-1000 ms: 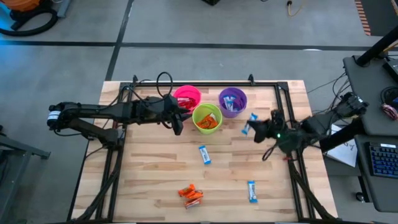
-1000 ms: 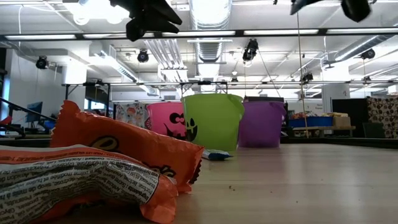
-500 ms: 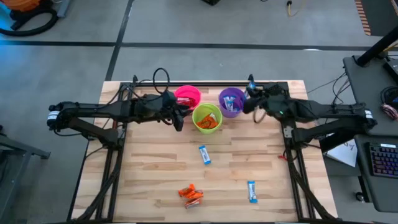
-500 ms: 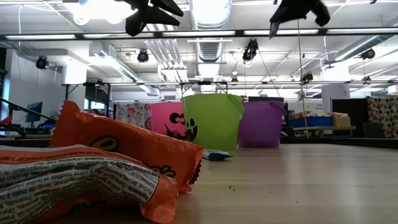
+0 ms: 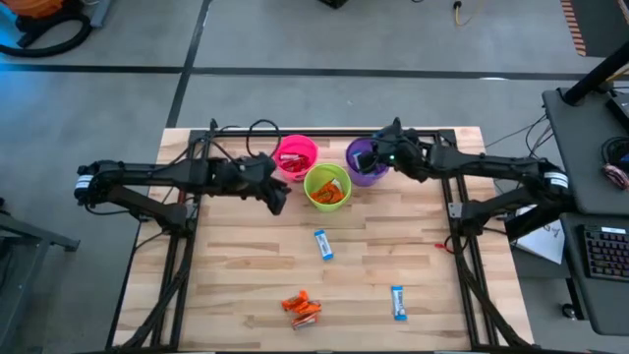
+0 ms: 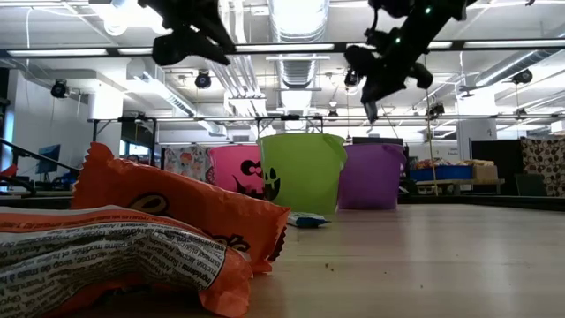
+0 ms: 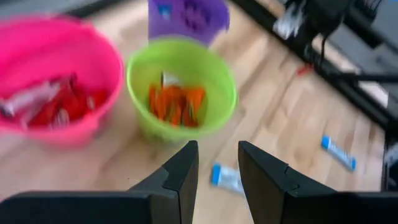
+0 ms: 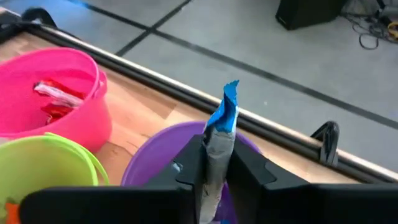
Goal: Sort candy
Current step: Put the blue candy into the violet bin, then put the orange candy into the green bin
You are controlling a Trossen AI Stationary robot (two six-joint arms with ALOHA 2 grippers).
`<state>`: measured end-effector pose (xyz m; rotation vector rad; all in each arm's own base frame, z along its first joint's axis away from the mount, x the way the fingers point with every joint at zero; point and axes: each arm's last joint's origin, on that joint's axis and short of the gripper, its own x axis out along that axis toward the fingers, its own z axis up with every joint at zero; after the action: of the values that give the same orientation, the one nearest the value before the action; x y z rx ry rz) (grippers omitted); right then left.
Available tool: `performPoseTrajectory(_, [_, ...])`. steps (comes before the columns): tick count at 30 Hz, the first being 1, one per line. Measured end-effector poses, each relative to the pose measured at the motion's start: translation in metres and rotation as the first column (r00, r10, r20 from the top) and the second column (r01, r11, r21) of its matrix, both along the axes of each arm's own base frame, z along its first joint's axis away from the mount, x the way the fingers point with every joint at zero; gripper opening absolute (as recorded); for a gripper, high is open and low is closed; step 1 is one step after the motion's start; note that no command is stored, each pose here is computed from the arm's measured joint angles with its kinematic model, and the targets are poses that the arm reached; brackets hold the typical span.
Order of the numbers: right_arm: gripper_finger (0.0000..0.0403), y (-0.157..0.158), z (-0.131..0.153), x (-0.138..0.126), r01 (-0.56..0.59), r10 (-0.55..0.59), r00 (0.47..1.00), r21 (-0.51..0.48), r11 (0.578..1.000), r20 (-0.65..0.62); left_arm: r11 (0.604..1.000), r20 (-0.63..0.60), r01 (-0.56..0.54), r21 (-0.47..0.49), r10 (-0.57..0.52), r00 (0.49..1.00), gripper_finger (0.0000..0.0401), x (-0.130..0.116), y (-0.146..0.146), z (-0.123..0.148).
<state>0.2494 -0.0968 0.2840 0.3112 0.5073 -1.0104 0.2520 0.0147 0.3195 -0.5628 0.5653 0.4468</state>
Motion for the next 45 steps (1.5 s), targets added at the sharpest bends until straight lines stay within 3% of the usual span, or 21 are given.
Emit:
performPoseTrajectory(5, [0.0083, -0.002, -0.006, 0.004, -0.010, 0.010, 1.000, 0.025, 1.000, -0.013, 0.996, -0.083, 0.029, -0.080, -0.036, 0.996, 0.0098, -0.005, -0.010, -0.008])
performPoseTrajectory(14, [0.0130, -0.001, -0.004, 0.003, -0.040, 0.039, 0.999, 0.050, 0.998, 0.006, 0.979, -0.108, 0.173, -0.104, -0.184, 0.977, 0.0098, -0.009, -0.044, -0.012])
performPoseTrajectory(26, [0.0159, 0.004, 0.009, -0.005, -0.120, 0.109, 0.988, 0.106, 0.987, 0.106, 0.871, -0.200, 0.469, -0.146, -0.490, 0.849, 0.0106, -0.010, -0.135, -0.041])
performPoseTrajectory(34, [0.0164, 0.006, 0.009, -0.005, -0.126, 0.115, 0.988, 0.106, 0.986, 0.106, 0.880, -0.368, 0.439, -0.183, -0.476, 0.799, 0.0144, 0.006, -0.170, -0.094])
performPoseTrajectory(38, [0.0164, 0.006, 0.009, -0.005, -0.134, 0.121, 0.987, 0.112, 0.985, 0.109, 0.886, -0.415, 0.443, -0.137, -0.458, 0.786, 0.0160, 0.014, -0.179, -0.116])
performPoseTrajectory(45, [0.0164, 0.008, 0.009, -0.004, -0.152, 0.137, 0.984, 0.126, 0.980, 0.118, 0.838, -0.397, 0.545, -0.022, -0.508, 0.765, 0.0169, 0.026, -0.186, -0.128])
